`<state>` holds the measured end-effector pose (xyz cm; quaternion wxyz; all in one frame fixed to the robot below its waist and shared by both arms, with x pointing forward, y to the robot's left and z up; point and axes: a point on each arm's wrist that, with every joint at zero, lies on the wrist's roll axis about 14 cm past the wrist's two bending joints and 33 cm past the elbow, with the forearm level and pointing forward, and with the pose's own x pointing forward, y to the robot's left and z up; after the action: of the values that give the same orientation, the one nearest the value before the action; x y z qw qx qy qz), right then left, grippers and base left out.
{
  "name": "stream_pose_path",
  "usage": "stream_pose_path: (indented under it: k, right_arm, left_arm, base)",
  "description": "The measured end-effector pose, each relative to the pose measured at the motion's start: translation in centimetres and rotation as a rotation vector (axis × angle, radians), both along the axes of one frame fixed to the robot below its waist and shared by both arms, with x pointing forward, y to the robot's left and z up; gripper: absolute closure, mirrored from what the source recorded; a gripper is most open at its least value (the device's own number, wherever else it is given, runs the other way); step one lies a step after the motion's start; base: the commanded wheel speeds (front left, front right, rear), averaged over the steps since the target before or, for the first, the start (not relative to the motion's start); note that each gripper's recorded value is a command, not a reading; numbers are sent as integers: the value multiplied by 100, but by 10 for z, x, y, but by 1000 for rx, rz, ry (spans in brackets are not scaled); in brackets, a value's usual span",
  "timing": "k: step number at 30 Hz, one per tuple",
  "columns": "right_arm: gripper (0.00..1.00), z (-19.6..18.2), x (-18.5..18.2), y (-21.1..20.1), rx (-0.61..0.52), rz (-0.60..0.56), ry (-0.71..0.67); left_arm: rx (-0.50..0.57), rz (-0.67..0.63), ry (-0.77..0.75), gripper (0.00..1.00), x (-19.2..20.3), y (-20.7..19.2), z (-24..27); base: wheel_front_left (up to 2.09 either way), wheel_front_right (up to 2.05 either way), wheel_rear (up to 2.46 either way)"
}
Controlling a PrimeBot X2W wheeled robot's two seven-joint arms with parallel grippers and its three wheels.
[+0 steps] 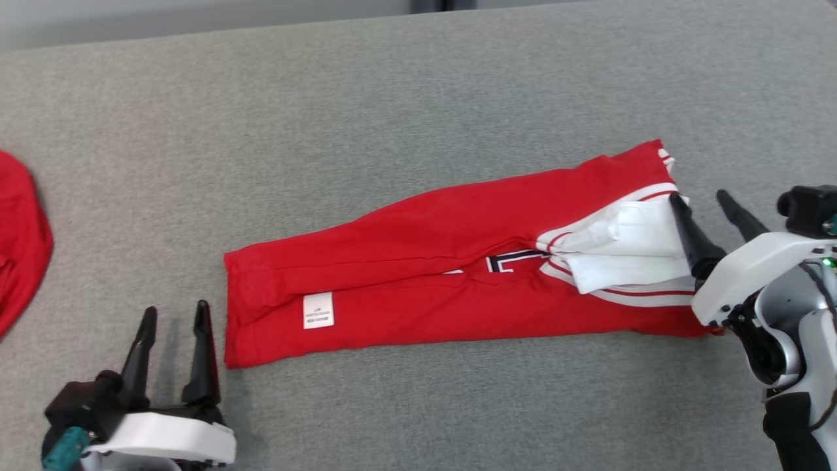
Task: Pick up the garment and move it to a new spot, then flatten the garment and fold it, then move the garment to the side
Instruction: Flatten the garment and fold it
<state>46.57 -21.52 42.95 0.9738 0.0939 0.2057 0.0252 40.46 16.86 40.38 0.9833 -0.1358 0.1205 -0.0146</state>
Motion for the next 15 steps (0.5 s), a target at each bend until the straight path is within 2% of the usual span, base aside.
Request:
stream_pose_path:
  k: [6,15]
  right_arm:
    - [0,-51,-9,15,-85,78,184]
    - [0,-72,-7,-3,-165,54,261]
  left_arm:
    - [17,5,-7,0,-21,-1,-3]
    - [31,51,14,0,-36,15,-10]
  base:
    - [0,0,0]
    - [0,0,0]
